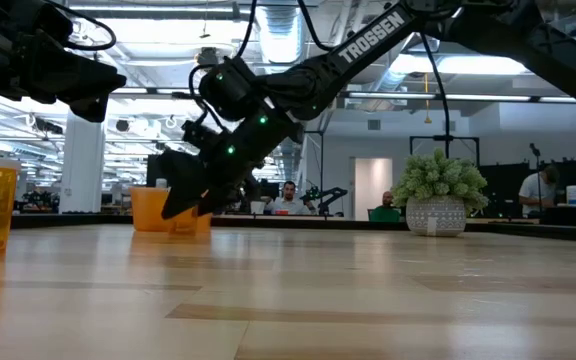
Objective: Pick and place pill bottles into a basket
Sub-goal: Put the orange pill bottle into the orange container
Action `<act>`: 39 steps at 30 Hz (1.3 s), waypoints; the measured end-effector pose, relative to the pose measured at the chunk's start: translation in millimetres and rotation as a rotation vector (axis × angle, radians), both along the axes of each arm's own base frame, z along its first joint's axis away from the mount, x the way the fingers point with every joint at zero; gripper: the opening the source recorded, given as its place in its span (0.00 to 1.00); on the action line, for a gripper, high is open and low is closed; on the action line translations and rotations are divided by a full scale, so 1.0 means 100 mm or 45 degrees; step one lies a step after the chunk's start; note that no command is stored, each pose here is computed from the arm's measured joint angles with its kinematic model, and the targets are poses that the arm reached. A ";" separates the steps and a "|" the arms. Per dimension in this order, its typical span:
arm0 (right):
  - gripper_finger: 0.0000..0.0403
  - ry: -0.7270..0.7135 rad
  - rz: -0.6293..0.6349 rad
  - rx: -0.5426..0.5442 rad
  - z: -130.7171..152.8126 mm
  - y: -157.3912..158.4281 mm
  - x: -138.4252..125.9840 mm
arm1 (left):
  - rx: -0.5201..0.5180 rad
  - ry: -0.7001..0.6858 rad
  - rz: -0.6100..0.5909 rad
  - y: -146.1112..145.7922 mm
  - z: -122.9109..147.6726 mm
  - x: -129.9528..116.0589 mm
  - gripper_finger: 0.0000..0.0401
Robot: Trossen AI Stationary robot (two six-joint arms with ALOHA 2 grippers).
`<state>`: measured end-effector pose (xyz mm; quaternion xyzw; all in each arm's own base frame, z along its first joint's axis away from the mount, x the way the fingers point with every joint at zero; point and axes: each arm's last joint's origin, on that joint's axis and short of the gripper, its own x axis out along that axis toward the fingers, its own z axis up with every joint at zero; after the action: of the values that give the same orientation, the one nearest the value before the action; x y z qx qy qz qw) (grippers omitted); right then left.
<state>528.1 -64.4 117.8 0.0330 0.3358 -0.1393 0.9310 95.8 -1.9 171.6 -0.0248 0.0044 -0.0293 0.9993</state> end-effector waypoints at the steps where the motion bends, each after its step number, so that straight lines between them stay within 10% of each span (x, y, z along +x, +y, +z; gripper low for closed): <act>1: 0.79 -0.007 -0.001 -0.008 0.03 0.00 0.00 | 0.000 0.000 0.000 0.00 0.00 0.00 0.18; 21: 0.45 -0.043 0.061 -0.068 0.21 0.13 0.07 | 0.000 0.000 0.000 0.00 0.00 0.00 0.18; 39: 0.45 -0.048 -0.011 -0.403 0.93 -0.14 0.19 | 0.000 0.000 0.000 0.00 0.00 0.00 0.18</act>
<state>547.5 -78.1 211.3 -0.1103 0.2920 -0.1937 0.9301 95.8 -1.9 171.6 -0.0246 0.0044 -0.0293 0.9993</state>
